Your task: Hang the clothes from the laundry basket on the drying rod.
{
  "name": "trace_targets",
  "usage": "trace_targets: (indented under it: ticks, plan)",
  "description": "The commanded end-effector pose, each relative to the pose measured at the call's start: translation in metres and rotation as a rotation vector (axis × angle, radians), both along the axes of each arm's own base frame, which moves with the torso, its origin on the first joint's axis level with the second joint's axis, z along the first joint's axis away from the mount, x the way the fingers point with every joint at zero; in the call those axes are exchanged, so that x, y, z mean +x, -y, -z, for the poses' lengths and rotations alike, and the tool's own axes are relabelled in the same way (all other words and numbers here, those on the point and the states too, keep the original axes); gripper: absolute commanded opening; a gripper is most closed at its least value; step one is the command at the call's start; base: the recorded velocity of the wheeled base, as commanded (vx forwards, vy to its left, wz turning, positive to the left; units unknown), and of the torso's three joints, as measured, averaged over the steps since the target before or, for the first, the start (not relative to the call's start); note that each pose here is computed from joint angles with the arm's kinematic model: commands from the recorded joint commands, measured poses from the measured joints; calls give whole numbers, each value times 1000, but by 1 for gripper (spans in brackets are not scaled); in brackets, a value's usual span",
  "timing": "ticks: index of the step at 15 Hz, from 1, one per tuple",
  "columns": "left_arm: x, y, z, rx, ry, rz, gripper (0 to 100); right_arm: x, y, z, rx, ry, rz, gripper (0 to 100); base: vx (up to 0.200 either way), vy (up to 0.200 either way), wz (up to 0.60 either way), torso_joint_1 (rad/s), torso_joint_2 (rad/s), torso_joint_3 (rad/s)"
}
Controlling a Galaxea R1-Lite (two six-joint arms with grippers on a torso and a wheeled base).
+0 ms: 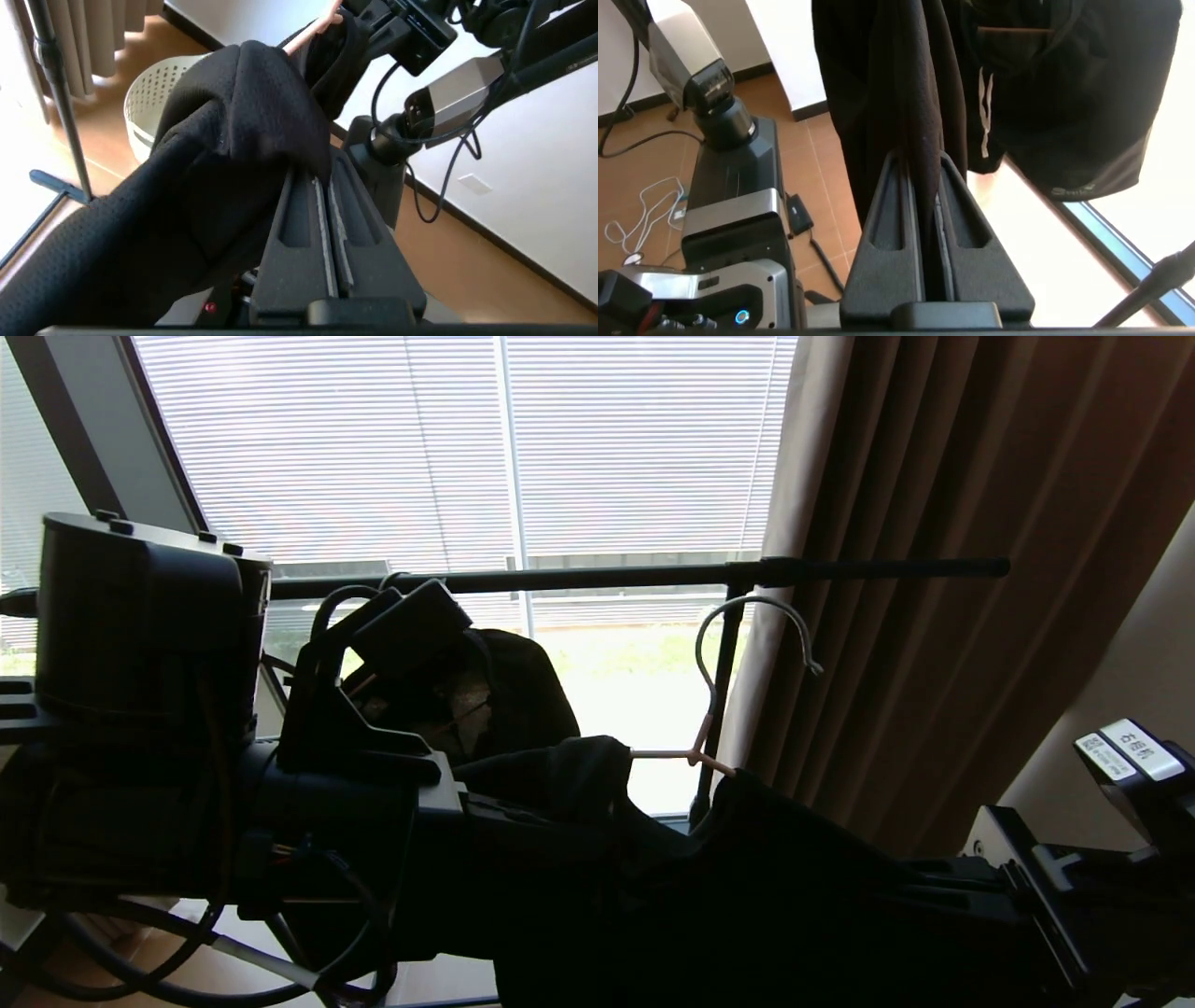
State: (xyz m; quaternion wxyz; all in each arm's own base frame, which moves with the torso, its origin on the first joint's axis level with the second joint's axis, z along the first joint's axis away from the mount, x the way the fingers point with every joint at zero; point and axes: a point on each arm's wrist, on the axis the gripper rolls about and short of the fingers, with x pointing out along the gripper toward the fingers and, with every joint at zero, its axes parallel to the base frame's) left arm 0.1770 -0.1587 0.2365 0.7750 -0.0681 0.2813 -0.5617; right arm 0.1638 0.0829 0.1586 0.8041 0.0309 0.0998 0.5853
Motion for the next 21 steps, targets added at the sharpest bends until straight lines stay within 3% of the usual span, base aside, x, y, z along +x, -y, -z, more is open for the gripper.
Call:
trace_targets:
  ticks: [1, 10, 11, 16, 21]
  plan:
    - [0, -1, 4, 5, -2, -1, 0, -1, 1, 3, -1, -5, 2, 0, 0, 0, 0, 0, 0, 0]
    - [1, 0, 12, -17, 35, 3, 0, -1, 1, 4, -1, -5, 2, 0, 0, 0, 0, 0, 0, 0]
    - [2, 1, 12, -18, 36, 3, 100, -1, 1, 4, -1, -5, 2, 0, 0, 0, 0, 0, 0, 0]
    - [-2, -3, 7, -27, 54, -14, 100, 0, 1, 5, -2, -9, 5, 0, 0, 0, 0, 0, 0, 0]
    - [-15, -41, -3, -26, 151, -178, 100, 9, 13, 7, -3, -29, 76, 0, 0, 0, 0, 0, 0, 0]
